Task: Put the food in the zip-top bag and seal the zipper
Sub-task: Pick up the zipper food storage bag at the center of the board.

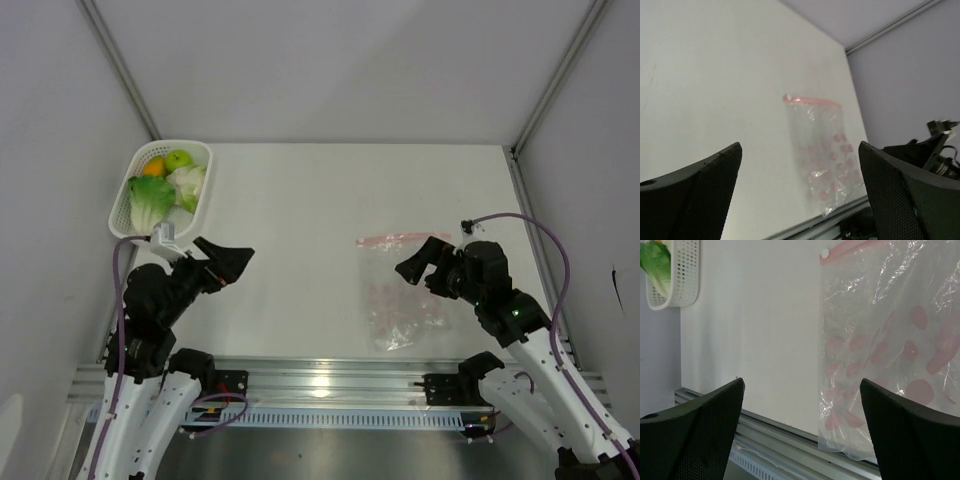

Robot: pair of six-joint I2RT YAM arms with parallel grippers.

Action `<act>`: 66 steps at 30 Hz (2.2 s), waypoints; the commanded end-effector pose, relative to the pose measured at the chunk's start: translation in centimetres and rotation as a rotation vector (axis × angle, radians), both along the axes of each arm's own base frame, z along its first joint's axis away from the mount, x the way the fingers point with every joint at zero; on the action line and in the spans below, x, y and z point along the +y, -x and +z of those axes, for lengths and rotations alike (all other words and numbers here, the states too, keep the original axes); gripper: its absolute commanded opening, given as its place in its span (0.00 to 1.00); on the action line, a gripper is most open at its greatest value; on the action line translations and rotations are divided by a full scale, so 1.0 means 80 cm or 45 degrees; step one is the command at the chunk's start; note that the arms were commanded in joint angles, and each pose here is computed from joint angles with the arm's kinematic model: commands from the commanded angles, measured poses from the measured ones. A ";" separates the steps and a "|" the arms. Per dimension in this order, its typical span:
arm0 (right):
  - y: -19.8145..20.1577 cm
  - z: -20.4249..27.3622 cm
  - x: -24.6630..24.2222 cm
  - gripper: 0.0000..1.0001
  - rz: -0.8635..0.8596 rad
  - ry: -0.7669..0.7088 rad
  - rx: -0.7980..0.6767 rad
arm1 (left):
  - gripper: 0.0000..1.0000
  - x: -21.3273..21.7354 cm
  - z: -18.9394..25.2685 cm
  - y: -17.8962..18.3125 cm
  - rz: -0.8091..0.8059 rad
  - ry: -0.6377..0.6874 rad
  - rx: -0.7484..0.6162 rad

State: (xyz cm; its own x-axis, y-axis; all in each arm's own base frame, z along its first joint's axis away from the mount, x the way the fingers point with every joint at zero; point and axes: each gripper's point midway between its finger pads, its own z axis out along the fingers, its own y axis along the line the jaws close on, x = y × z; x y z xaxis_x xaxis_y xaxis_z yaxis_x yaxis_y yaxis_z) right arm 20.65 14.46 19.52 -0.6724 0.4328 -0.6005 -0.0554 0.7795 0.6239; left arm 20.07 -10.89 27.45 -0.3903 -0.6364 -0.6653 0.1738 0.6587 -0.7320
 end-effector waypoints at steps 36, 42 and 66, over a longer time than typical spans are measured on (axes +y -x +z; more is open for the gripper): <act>-0.138 -0.082 -0.056 0.99 -0.282 0.454 0.306 | 0.92 -0.031 -0.056 -0.084 -0.139 -0.074 0.180; -0.157 -0.060 -0.110 1.00 -0.431 0.490 0.344 | 0.91 -0.076 -0.062 -0.048 -0.408 -0.035 0.146; -0.159 -0.178 -0.125 0.76 -0.310 0.100 0.499 | 0.91 -0.104 -0.046 0.027 -0.737 0.002 0.024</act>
State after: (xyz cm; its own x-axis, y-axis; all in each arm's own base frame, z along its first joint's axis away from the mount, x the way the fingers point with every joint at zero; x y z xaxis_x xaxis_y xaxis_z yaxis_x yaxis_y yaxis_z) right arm 32.24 3.62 5.49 -0.7314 0.5905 -0.3411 0.4283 0.7870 0.4441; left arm 18.91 -18.91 24.08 -0.6770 -0.3506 -0.6472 0.4621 0.4820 -0.7444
